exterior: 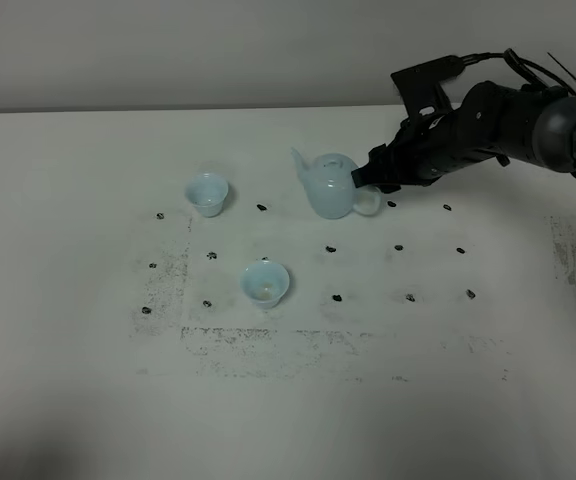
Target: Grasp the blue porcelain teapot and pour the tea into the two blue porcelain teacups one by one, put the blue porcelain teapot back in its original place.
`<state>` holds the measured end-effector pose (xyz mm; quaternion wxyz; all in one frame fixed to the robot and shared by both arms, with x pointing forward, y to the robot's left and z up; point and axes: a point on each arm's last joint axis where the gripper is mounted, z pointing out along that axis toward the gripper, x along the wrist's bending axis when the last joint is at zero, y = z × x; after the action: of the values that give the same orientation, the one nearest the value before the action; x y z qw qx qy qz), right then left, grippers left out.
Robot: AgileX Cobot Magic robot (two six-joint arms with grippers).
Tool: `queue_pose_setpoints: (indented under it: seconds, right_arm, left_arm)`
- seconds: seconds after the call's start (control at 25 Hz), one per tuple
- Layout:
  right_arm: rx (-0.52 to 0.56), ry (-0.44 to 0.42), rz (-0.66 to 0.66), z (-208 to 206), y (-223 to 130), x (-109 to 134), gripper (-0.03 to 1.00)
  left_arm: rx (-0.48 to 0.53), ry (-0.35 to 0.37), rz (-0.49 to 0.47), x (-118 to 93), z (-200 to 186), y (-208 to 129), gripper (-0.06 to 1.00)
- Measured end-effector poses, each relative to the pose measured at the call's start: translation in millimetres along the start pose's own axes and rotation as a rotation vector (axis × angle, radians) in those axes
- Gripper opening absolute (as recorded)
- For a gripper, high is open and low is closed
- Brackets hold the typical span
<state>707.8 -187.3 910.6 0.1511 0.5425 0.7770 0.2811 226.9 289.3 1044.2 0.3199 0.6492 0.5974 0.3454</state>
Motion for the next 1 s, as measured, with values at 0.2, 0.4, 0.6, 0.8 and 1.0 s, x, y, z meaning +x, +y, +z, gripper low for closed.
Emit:
queue_pose_setpoints:
  seconds: [0.2, 0.4, 0.6, 0.8, 1.0]
  right_arm:
    - [0.015, 0.011, -0.002, 1, -1, 4, 0.53]
    - [0.042, 0.028, 0.000, 2, -4, 8, 0.53]
    - [0.062, 0.013, 0.010, 1, -5, 7, 0.53]
    - [0.094, -0.035, 0.026, -14, -3, -5, 0.53]
    - [0.239, -0.035, 0.005, -49, -1, -9, 0.53]
  left_arm:
    - [0.000, 0.000, 0.000, 0, 0, 0, 0.56]
    - [0.000, 0.000, 0.000, 0, 0, 0, 0.56]
    - [0.000, 0.000, 0.000, 0, 0, 0, 0.56]
    - [0.000, 0.000, 0.000, 0, 0, 0, 0.56]
    - [0.000, 0.000, 0.000, 0, 0, 0, 0.56]
